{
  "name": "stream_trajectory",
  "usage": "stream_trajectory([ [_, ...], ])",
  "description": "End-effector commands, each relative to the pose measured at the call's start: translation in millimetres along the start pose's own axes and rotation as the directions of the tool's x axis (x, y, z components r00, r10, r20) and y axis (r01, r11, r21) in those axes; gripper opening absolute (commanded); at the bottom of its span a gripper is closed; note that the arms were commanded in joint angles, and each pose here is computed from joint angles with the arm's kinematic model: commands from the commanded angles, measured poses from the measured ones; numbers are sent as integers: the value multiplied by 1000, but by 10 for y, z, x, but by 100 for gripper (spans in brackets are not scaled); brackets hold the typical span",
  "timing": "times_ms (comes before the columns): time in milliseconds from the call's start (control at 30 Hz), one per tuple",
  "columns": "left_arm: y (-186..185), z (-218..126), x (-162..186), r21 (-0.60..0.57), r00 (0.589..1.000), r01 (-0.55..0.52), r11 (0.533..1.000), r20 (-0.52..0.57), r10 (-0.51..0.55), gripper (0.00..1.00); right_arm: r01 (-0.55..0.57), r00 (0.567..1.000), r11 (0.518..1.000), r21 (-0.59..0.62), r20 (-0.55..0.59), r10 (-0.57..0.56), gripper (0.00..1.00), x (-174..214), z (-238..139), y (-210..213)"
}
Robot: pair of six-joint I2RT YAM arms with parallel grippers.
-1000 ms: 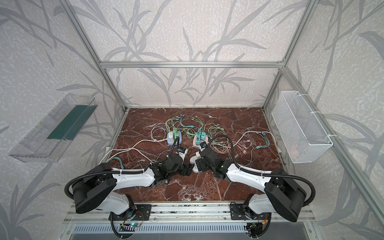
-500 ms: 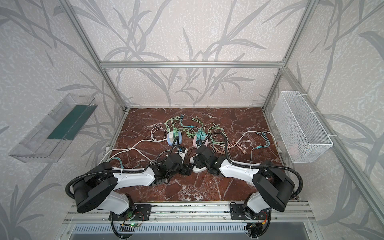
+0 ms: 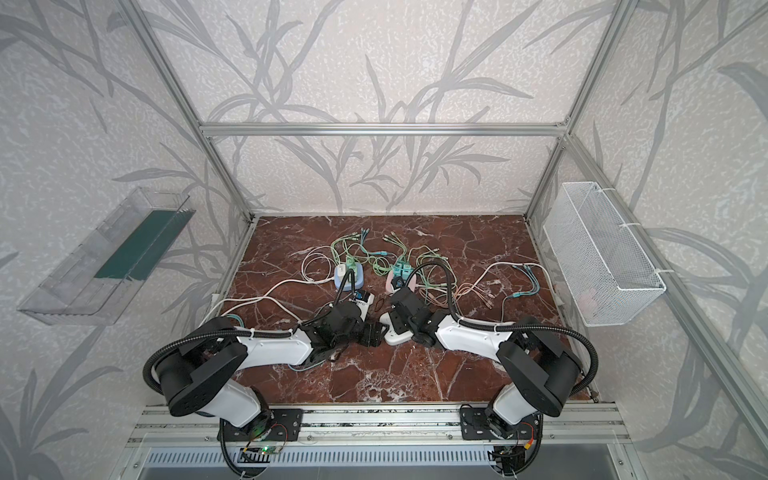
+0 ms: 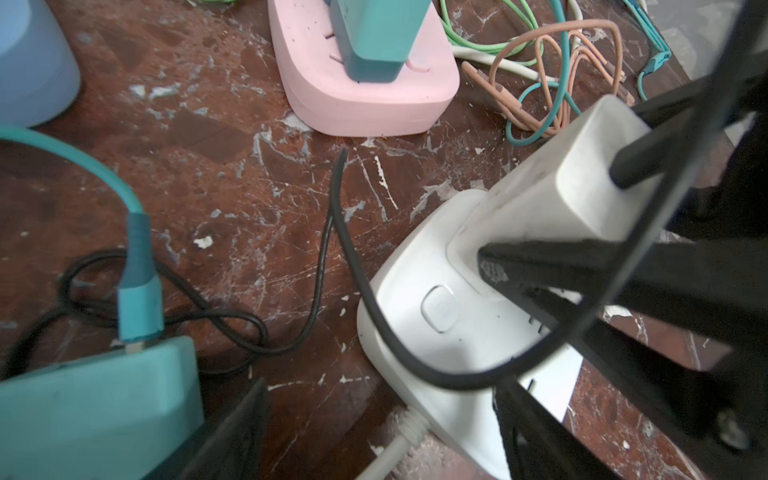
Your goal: Pull the plug off the socket
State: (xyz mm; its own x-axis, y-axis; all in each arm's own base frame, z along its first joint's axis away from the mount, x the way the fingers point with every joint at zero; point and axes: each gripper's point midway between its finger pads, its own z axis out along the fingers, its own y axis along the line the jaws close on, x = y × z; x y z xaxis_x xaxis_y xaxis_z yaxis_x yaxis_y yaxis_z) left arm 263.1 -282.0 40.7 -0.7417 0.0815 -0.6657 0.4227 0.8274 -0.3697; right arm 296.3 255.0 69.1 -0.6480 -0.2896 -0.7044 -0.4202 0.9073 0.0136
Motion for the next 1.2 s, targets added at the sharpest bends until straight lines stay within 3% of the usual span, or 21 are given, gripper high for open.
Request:
stream_trajectory([
  [0, -68, 48, -48, 41, 1000, 26, 999, -7, -26, 83, -2, 1000, 1000, -4, 18, 2, 53, -54, 13, -4],
  [533, -72, 168, -12, 33, 995, 52, 998, -89, -49, 77, -44, 998, 999, -4, 38, 44, 38, -58, -52, -39],
  [1167, -6, 253, 247, -13, 968, 23, 1000, -251, -26, 70, -94, 990, 996, -12, 108, 94, 34, -283, -220, -56],
])
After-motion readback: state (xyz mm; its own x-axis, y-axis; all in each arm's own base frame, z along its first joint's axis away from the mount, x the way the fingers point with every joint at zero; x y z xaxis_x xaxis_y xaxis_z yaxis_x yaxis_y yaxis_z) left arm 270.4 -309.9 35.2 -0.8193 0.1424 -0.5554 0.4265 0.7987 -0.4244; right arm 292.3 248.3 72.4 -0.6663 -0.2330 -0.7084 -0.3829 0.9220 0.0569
